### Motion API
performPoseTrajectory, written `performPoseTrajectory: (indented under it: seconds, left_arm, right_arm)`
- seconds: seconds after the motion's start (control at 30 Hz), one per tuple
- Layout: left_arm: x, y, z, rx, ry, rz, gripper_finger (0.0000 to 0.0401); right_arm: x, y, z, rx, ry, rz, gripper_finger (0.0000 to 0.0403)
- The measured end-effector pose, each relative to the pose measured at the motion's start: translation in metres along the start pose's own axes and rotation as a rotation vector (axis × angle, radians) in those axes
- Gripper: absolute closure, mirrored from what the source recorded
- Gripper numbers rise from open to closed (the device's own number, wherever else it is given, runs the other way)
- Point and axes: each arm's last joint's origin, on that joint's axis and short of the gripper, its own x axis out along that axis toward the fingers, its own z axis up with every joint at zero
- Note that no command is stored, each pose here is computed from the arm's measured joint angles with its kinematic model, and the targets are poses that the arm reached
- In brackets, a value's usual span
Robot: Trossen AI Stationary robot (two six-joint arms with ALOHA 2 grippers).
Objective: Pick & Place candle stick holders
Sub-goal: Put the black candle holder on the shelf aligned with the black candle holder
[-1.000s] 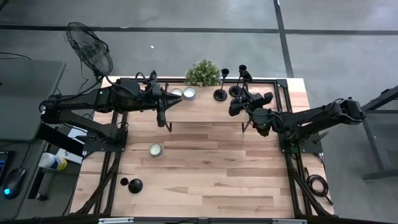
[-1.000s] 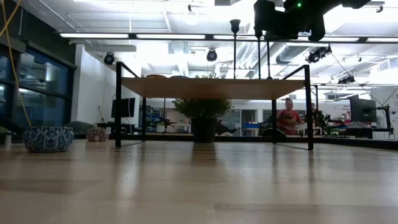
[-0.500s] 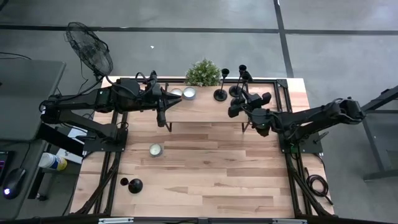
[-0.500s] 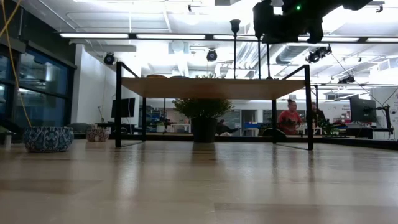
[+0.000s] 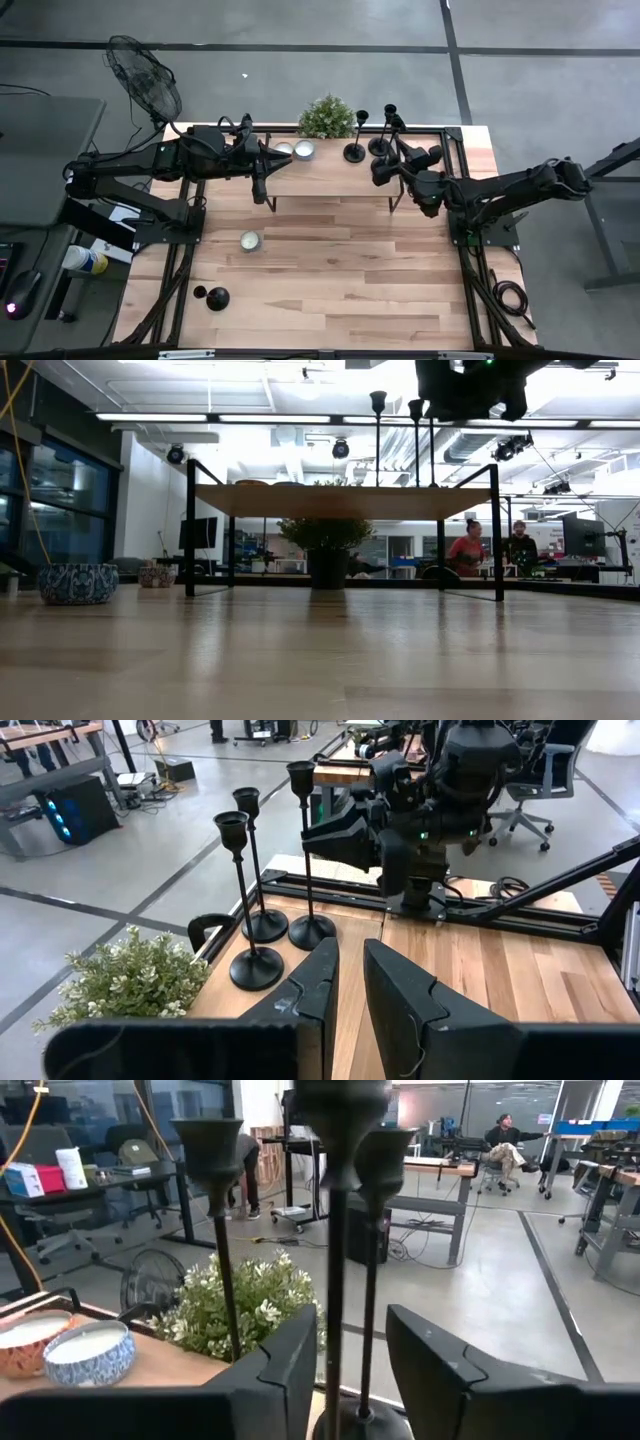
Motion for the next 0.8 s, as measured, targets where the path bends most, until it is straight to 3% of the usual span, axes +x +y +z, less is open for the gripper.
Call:
performPoseTrajectory:
  seconds: [0.43, 0.8]
  left_arm:
    - [-0.01, 0.003, -0.001, -0.014, 0.023, 0.001, 0.035]
    - [-0.034, 0.01, -0.019, -0.091, 0.211, -0.013, 0.035]
  right_arm:
    - [-0.03, -0.013, 0.012, -0.021, 0.01, 0.117, 0.028]
    - [-0.056, -0.016, 0.017, -0.019, 0.014, 0.248, 0.0281]
